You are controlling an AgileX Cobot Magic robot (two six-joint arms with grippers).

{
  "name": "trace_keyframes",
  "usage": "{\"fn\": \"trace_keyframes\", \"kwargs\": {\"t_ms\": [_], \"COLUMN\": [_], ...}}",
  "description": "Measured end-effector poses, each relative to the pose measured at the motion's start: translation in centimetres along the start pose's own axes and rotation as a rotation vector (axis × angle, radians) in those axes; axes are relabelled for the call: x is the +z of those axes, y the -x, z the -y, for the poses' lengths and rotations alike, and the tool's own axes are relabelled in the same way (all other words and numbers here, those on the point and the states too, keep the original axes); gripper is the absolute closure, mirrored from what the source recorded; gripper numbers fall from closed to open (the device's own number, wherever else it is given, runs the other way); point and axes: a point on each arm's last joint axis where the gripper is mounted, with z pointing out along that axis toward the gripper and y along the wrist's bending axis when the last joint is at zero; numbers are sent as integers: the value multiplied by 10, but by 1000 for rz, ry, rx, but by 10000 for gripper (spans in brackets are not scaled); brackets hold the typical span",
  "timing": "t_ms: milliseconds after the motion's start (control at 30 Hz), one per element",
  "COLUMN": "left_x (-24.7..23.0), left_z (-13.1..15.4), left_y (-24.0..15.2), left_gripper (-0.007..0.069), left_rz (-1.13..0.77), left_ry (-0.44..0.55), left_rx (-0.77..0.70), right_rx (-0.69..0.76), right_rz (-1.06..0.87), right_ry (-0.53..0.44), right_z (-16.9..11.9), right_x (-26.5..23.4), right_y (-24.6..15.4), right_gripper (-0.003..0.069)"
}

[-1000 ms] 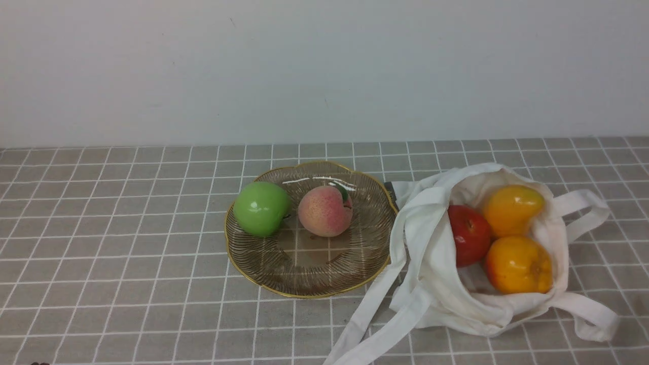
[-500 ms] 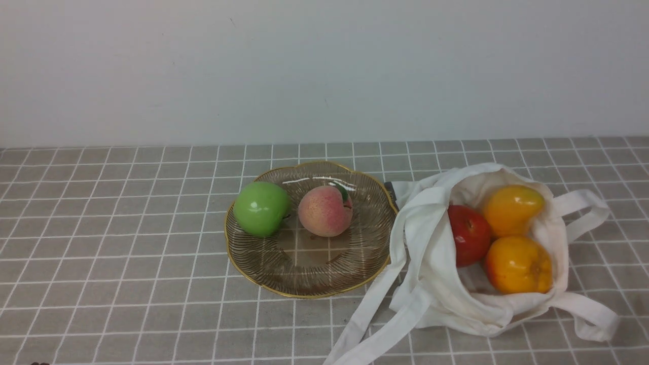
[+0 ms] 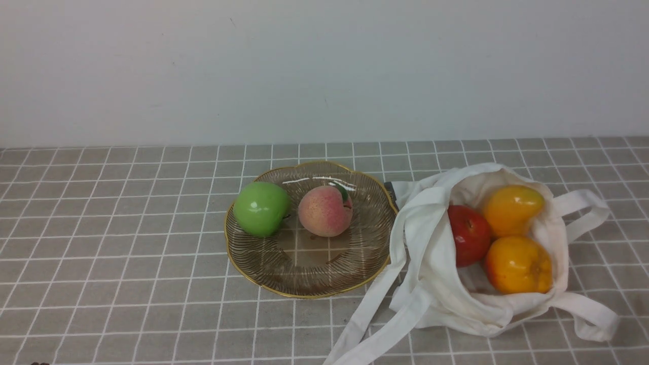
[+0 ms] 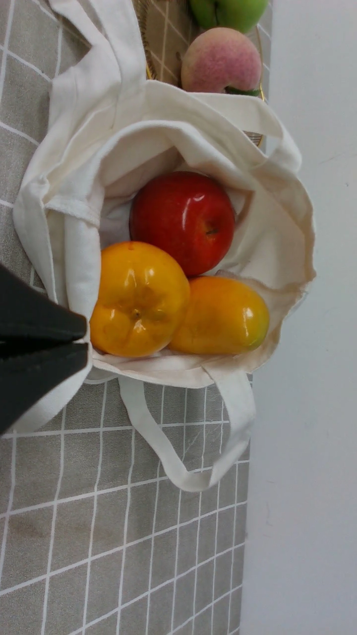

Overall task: Take the fruit out of the bag on the grey coffee tablecloth and place them on the plate.
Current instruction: 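Reach into the bag and grasp a fruit with the right gripper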

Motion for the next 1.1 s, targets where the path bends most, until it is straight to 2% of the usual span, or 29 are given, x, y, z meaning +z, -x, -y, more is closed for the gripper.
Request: {"fn": "trace_keyframes", "kwargs": {"t_ms": [333,400,433,467,500,533,567,600,633,667,700,767,867,1067,1100], "left_x": [0,0,0,0,0,0,0,0,0,0,0,0,0,0,0], "left_z": [0,0,0,0,0,0,0,0,0,0,0,0,0,0,0], "left_y": [0,0,0,0,0,0,0,0,0,0,0,0,0,0,0], "left_gripper": [633,633,633,633,633,633,633,633,633,633,633,633,633,633,633], "left_rz": [0,0,0,0,0,0,0,0,0,0,0,0,0,0,0], "left_ry": [0,0,0,0,0,0,0,0,0,0,0,0,0,0,0], "left_rx": [0,0,0,0,0,0,0,0,0,0,0,0,0,0,0], "right_rx": [-2,33,158,172,459,512,799,950,975,1134,1162,1179,1064,1004,863], "right_rz": [0,0,8,8,20,20,37,47,48,62,67,76,86,100,160], "right_ry": [0,5,25,25,73,79,127,151,155,183,188,192,187,198,228], "right_z": [0,0,-2,-2,-6,-6,-9,-10,-10,-10,-10,-10,-10,-11,-12], "right_x": [0,0,0,0,0,0,0,-1,-1,-1,-1,-1,-1,-3,-11], "right_y": [0,0,1,1,2,3,6,9,9,12,13,14,14,17,39], "right_gripper": [674,674,674,674,674,674,674,674,674,674,674,674,674,674,674]}}
